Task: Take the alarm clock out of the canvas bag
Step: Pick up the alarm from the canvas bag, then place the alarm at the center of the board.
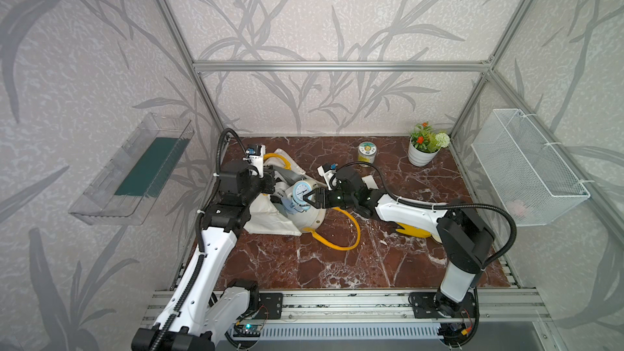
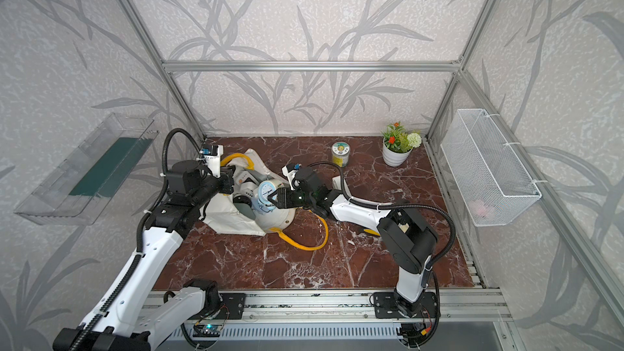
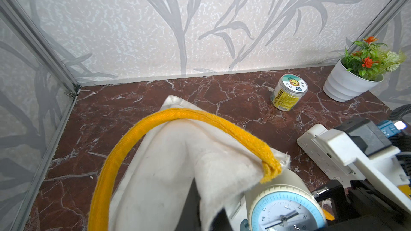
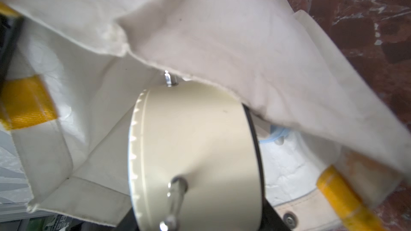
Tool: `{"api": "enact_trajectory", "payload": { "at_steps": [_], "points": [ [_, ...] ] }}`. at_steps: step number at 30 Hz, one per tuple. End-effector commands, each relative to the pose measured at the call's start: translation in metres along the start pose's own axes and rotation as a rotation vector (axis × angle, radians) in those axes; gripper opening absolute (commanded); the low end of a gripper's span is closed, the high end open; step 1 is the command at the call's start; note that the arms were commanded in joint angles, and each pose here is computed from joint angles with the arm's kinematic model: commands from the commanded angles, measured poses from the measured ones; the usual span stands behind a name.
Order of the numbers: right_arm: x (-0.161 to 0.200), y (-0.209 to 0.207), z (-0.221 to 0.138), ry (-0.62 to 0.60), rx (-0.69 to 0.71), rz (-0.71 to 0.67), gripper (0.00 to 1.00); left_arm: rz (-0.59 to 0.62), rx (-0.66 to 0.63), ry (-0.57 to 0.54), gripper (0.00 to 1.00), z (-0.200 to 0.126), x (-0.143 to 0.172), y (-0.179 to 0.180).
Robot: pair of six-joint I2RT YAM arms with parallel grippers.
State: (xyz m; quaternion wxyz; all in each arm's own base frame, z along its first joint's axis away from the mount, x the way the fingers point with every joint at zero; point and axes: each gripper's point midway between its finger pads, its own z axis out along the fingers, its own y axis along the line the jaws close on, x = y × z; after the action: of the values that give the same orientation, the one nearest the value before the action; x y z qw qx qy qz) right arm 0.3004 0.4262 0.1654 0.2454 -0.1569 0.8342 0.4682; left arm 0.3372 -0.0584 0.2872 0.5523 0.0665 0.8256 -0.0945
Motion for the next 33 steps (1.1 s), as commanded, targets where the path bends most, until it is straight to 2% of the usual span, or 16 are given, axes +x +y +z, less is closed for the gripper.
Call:
{"api": "enact_trajectory", "payload": {
  "at_steps": [1,20,27,33],
  "points": [
    [-0.017,0.030,-0.020,-0.021,-0.069,-0.109,0.29,0.046,-0.002,-0.158,0.00,-0.019,-0.044,-0.002],
    [-0.010,0.061,-0.096,-0.002,-0.159,-0.360,0.30,0.069,-0.043,-0.161,0.00,-0.018,-0.047,0.007],
    [-0.030,0.055,-0.142,-0.106,-0.161,-0.370,0.30,0.069,-0.055,-0.157,0.00,-0.020,-0.044,0.010],
    [-0.043,0.030,-0.170,-0.180,-0.077,-0.340,0.30,0.062,-0.067,-0.159,0.00,-0.024,-0.040,0.013]
  ]
}}
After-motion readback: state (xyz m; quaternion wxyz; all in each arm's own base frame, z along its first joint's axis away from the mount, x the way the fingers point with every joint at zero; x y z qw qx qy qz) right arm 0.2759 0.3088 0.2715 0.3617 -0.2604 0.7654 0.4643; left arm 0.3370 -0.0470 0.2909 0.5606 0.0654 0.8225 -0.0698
